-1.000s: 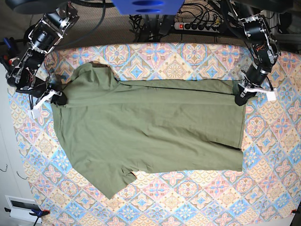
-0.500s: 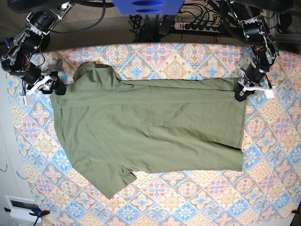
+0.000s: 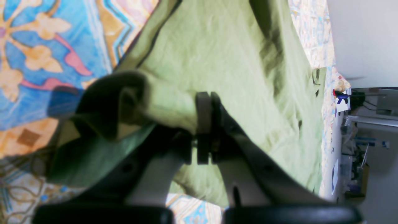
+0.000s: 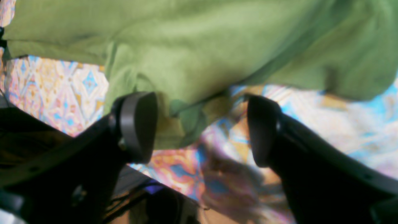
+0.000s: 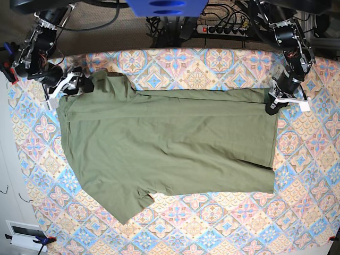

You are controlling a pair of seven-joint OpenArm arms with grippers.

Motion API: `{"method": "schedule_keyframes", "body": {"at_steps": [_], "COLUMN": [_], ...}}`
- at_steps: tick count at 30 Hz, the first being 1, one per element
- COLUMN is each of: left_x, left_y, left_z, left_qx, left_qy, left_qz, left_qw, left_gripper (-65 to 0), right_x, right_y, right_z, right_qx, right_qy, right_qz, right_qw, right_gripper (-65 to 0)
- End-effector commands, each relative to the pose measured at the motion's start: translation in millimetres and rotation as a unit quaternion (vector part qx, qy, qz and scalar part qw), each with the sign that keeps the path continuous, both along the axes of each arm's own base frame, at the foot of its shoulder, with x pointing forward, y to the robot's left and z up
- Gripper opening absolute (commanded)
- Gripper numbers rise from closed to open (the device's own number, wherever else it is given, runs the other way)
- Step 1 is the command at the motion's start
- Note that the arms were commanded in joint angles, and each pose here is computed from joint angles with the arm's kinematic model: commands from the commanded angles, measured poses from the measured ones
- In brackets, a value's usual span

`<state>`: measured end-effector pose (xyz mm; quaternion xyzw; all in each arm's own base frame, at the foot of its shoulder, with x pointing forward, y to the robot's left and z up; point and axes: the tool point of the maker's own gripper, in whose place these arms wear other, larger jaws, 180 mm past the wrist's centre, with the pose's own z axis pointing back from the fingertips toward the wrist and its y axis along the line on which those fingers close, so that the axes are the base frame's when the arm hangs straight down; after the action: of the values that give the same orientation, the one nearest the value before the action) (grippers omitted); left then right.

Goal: Layout the t-shirt on the table in an organized manner, then fold the t-shirt properly
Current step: 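Regrasp the shirt's shoulder with the right gripper and pull it outward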

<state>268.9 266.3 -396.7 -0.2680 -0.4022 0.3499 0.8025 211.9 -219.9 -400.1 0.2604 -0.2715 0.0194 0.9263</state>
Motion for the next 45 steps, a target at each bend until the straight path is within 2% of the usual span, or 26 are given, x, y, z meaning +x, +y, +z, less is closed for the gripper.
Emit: {"method": "schedule_keyframes", "body": {"at_steps": [1,4,8,14,15,22,28,32,37,42,45], "left_x": [7,7,7,7,7,7,7,6,6,6,6], "left_y": [5,5,5,5,5,5,4,4,4,4,4], "left_z": [13,13,13,12,12,13,12,12,12,12,12], "left_qx": [0.005,0.005,0.005,0.005,0.005,0.005,0.006,0.005,0.005,0.004,0.005], "left_qy": [-0.022,-0.022,-0.022,-0.022,-0.022,-0.022,-0.021,-0.021,-0.02,-0.021,-0.021], "left_qz": [0.0,0.0,0.0,0.0,0.0,0.0,-0.001,-0.001,-0.002,-0.002,-0.001], "left_qw": [1.0,1.0,1.0,1.0,1.0,1.0,1.0,1.0,1.0,1.0,1.0], "left_gripper": [-62.8,-62.8,-62.8,-62.8,-62.8,-62.8,-62.8,-62.8,-62.8,-62.8,-62.8], "right_x": [9,8,6,4,4,21,68,108,122,111,99], "right_y": [4,13,22,23,25,42,41,39,25,16,16], "right_z": [9,2,-2,1,2,33,69,101,71,38,30], "right_qx": [0.005,-0.006,-0.004,-0.009,-0.005,0.075,0.08,0.064,0.052,0.03,0.026], "right_qy": [-0.022,-0.01,-0.004,-0.002,-0.003,-0.06,-0.128,-0.18,-0.129,-0.072,-0.059], "right_qz": [0.006,0.028,0.043,0.052,0.054,0.05,0.053,0.058,0.036,0.029,0.031], "right_qw": [0.9997,0.9996,0.9991,0.9986,0.9986,0.9942,0.9871,0.9798,0.9896,0.9965,0.9974], "right_gripper": [-21.1,-21.5,-30.7,-59.8,-63.0,-62.6,-62.6,-62.6,-62.4,-62.1,-57.3]}}
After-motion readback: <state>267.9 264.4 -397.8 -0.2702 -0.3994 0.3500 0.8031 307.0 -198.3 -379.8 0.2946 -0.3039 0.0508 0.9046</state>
